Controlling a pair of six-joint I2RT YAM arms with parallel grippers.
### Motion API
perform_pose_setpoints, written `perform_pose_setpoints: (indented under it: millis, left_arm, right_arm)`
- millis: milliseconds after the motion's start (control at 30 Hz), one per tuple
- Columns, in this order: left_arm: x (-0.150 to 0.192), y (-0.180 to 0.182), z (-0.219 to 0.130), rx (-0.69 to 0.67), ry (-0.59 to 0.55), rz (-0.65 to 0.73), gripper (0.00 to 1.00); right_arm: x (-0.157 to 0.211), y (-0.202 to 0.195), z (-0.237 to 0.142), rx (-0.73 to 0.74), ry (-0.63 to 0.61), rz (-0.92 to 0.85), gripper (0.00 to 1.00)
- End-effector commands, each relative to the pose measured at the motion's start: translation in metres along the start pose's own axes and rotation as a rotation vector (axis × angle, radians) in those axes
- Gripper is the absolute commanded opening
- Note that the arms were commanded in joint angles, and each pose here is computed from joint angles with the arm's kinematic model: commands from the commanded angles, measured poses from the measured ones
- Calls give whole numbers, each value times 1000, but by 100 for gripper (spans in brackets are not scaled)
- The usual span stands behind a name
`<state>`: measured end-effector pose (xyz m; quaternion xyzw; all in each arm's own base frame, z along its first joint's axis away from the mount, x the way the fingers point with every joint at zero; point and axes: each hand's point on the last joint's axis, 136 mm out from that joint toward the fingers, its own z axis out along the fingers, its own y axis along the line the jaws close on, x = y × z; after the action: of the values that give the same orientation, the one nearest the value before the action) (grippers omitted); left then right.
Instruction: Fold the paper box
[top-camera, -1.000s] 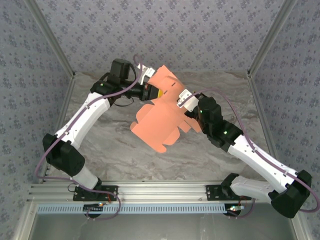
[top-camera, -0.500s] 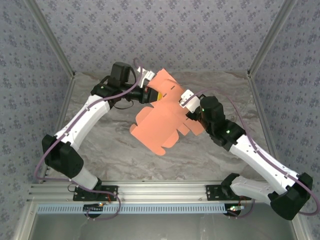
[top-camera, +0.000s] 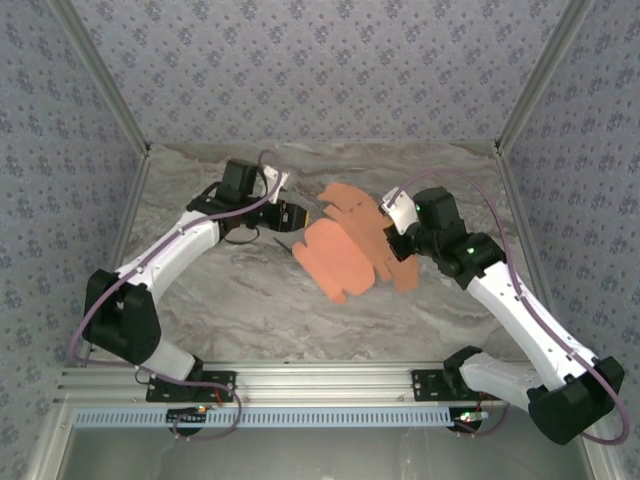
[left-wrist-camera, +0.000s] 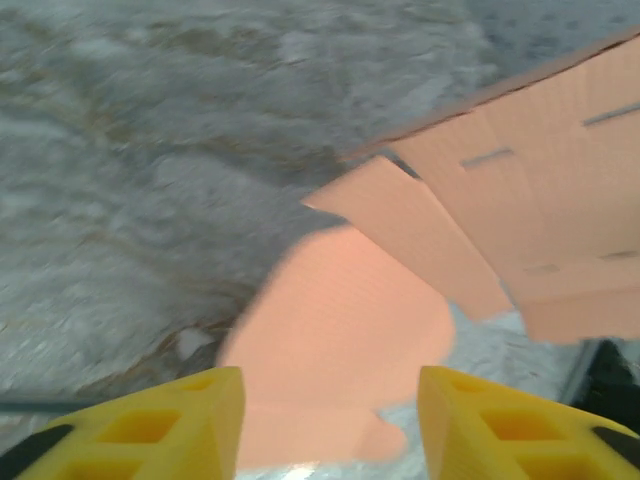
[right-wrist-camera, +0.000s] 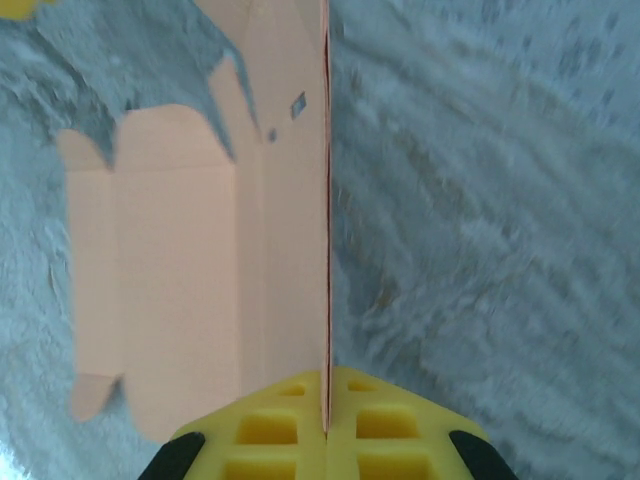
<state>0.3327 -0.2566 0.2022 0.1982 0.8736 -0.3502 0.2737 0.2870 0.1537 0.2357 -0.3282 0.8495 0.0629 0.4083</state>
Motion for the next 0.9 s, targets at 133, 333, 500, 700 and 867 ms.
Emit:
perform_pose_setpoints:
  millis: [133, 333, 500, 700, 867]
  left_arm:
    - [3, -12, -12, -59, -185, 34, 52]
    - [27, -68, 22, 101, -192, 200, 53]
    - [31, -94, 71, 197, -172, 161, 49]
    - [37, -94, 125, 217, -150, 117, 38]
    - [41, -87, 155, 222, -134, 103, 29]
  right_arm:
    - [31, -21, 21, -8, 142, 207, 0]
    - [30, -32, 39, -13, 229, 235, 0]
    - [39, -36, 50, -17, 284, 287, 0]
    - [42, -38, 54, -26, 292, 317, 0]
    - [43, -40, 55, -25, 296, 321, 0]
